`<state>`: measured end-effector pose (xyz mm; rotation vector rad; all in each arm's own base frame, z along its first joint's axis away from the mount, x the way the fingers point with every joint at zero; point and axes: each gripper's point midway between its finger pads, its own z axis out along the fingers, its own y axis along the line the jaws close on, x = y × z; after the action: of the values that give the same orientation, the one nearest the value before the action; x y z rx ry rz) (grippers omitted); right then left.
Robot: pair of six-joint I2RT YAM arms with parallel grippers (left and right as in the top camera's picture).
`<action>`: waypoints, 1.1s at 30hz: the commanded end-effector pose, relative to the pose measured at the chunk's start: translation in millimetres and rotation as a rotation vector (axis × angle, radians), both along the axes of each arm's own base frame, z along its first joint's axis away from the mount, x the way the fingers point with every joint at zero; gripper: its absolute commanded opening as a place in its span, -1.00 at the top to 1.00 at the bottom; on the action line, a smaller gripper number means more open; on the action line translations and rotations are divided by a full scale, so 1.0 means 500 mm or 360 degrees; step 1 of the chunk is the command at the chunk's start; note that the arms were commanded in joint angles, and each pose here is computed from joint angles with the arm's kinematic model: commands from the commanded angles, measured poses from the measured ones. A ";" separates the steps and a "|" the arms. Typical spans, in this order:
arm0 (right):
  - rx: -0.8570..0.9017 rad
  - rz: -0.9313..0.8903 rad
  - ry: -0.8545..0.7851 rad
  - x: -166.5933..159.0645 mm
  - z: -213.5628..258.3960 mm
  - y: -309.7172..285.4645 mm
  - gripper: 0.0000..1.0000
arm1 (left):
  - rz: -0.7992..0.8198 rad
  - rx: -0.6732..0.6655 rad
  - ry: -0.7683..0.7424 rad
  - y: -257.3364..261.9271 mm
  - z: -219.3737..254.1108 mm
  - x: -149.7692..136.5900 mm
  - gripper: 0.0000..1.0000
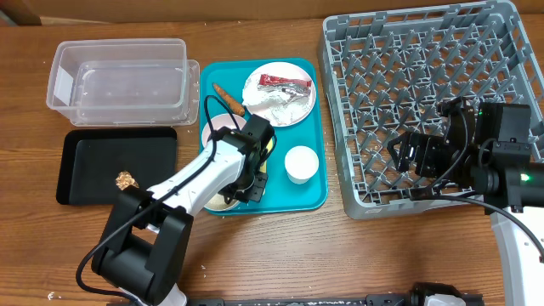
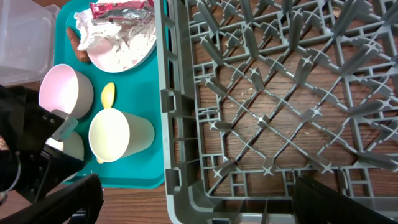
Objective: Sort waste into correct bins and load items into the dishwasher
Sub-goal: 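Grasp the white bowl of rice with the left gripper, then tip the rice from the white bowl onto the black tray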
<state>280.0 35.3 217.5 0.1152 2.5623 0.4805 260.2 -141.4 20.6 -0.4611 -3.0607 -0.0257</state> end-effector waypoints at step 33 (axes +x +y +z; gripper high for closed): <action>-0.0008 0.0002 -0.0038 0.005 0.017 0.000 -1.00 | 0.0001 -0.0205 -0.0132 -0.046 0.307 0.066 0.92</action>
<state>279.9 35.3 217.4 0.1149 2.5630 0.4805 278.4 -162.0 127.4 -0.4503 -3.0547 0.0676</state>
